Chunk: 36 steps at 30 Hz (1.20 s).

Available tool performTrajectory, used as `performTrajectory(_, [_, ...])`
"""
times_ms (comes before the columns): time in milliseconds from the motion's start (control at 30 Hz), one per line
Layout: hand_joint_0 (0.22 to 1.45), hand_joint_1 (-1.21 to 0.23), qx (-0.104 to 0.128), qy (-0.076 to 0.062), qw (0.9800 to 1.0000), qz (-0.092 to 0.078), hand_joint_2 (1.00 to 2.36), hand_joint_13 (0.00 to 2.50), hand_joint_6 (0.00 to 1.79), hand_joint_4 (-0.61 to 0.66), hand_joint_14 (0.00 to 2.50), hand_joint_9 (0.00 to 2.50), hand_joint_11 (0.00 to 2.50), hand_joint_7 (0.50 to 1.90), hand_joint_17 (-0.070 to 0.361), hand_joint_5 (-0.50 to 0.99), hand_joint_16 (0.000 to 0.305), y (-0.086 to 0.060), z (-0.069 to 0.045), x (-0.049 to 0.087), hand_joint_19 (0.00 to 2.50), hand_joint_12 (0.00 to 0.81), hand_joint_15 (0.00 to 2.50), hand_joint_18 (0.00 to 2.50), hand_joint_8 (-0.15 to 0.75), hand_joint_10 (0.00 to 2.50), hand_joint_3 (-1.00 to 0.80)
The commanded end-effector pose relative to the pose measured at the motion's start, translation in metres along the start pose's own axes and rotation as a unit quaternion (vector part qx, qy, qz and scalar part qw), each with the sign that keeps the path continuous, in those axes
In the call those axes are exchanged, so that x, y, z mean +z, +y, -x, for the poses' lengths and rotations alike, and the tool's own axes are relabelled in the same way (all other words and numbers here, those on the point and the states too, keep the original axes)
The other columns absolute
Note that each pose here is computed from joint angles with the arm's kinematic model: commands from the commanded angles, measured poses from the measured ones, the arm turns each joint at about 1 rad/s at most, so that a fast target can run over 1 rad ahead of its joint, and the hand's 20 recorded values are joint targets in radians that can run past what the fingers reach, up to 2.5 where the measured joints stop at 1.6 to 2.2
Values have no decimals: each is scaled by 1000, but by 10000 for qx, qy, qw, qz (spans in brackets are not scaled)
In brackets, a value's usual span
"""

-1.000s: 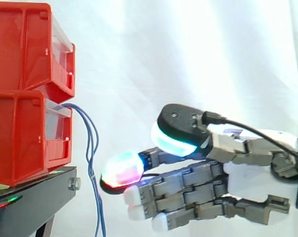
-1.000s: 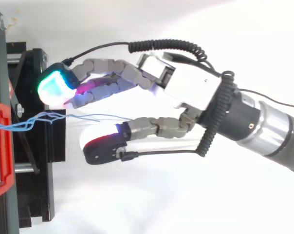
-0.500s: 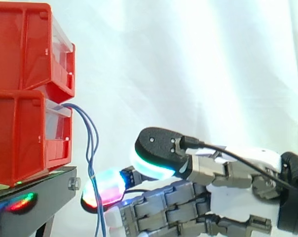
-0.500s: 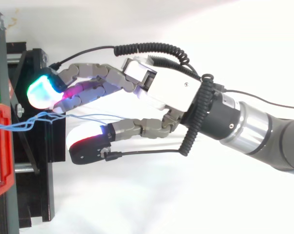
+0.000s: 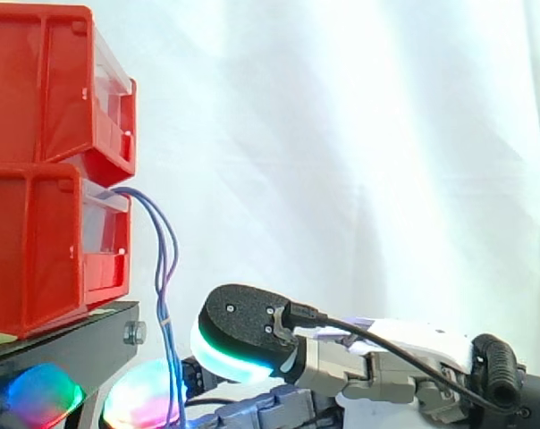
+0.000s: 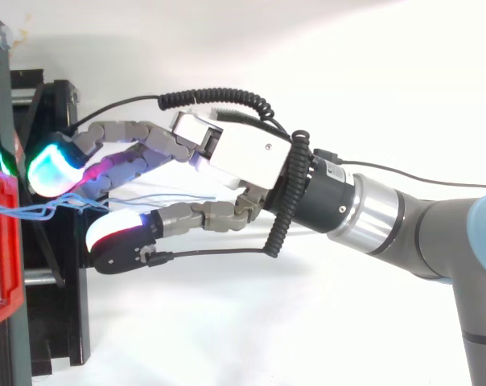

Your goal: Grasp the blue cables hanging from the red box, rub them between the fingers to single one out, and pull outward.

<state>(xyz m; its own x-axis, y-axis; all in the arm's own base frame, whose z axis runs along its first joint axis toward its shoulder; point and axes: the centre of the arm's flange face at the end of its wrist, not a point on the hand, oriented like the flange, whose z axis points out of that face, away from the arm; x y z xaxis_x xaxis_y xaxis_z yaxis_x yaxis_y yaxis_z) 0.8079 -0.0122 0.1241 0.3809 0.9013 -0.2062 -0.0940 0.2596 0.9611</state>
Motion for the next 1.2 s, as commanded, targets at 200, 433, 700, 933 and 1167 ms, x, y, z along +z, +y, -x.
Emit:
performTrajectory(200, [580,-648,172,189,9997,-19,1002,737,504,257,21,936,151,948,105,-98,46,0,-6,-3,578,303,408,589,233,6,-473])
performTrajectory(433, [590,-650,315,275,9991,11,1003,817,504,265,24,1002,242,999,104,-96,46,1,-8,-3,594,302,492,607,233,10,-463])
performTrajectory(700, [602,-652,526,495,9973,-138,1005,908,504,273,25,1064,315,1065,103,-89,46,23,-5,-5,603,300,554,639,234,14,-448])
performTrajectory(933, [610,-651,314,688,9960,-473,1005,938,504,273,27,1103,350,1086,103,-86,46,35,1,-11,605,300,582,643,235,14,-436])
performTrajectory(1167, [615,-656,394,848,9928,-747,1005,943,504,268,28,1117,362,1137,103,-81,46,37,7,-16,612,301,585,649,238,16,-429])
